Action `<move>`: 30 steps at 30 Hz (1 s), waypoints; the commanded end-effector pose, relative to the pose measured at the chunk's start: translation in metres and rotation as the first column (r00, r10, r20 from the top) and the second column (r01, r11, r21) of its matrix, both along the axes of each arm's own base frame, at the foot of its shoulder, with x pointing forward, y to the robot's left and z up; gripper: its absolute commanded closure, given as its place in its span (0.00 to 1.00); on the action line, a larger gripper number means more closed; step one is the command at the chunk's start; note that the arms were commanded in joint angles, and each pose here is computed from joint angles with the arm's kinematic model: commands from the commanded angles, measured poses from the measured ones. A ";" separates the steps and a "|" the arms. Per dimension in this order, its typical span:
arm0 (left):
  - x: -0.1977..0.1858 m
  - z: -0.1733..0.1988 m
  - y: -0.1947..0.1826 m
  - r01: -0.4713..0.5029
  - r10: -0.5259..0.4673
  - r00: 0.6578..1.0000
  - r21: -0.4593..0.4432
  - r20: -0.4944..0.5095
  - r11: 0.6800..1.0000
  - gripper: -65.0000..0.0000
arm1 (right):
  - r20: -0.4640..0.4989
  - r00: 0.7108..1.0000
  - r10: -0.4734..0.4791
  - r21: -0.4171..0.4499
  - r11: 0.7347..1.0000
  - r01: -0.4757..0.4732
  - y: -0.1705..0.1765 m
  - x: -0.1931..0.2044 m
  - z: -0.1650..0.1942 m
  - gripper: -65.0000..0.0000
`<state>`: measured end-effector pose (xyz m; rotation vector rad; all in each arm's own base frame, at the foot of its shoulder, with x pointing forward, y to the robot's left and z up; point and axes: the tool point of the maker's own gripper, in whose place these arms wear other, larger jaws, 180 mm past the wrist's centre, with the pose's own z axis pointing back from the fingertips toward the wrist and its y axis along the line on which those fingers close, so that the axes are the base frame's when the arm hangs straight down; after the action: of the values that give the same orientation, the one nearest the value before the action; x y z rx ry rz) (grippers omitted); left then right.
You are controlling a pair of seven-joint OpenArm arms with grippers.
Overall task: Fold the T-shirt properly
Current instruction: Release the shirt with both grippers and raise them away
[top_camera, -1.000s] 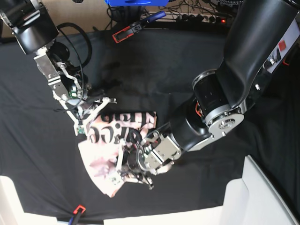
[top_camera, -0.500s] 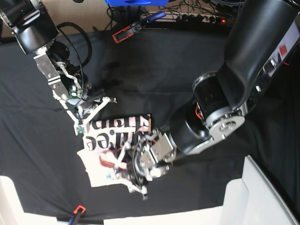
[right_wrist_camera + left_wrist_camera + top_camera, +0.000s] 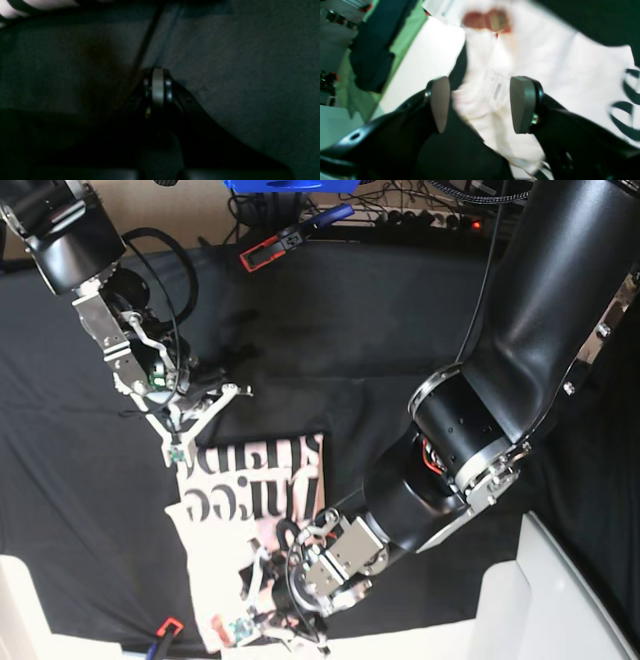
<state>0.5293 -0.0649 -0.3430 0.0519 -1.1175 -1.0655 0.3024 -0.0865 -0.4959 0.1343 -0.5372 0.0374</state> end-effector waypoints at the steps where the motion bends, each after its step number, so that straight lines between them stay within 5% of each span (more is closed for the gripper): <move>1: 0.008 0.020 -0.010 0.015 -0.014 0.999 -0.020 0.042 1.000 0.41 | -0.011 1.000 0.006 0.012 1.000 -0.006 0.003 0.002 0.003 1.00; 8: 0.005 0.017 -0.012 0.008 -0.007 1.000 -0.041 0.029 0.999 0.41 | -0.011 1.000 0.005 0.016 1.000 -0.005 0.005 0.002 0.003 1.00; 13: 0.016 0.040 -0.013 -0.085 0.086 0.996 -0.196 -0.003 0.977 0.42 | -0.002 1.000 -0.001 0.009 1.000 0.001 0.000 0.005 0.005 1.00; 15: 0.016 0.038 -0.008 -0.173 0.157 0.984 -0.265 -0.082 0.948 0.57 | 0.004 1.000 -0.001 -0.011 1.000 0.001 -0.011 0.006 0.006 1.00; 18: 0.004 0.029 -0.011 -0.255 0.201 0.963 -0.362 -0.181 0.897 1.00 | 0.045 0.999 0.010 -0.009 1.000 -0.009 -0.012 0.014 0.019 1.00; 23: -0.030 -0.010 -0.012 -0.356 0.230 0.910 -0.366 -0.345 0.860 1.00 | 0.127 0.991 0.031 -0.031 0.999 -0.027 -0.027 0.034 0.049 1.00; 30: -0.075 -0.048 -0.023 -0.370 0.200 0.884 -0.370 -0.423 0.852 1.00 | 0.162 0.986 0.035 -0.052 0.998 -0.027 -0.040 0.045 0.060 1.00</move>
<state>0.4369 -0.0759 -0.4207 -0.3010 -0.8643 -0.4889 0.3300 -0.1253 -0.4518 0.0898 -0.6367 0.0888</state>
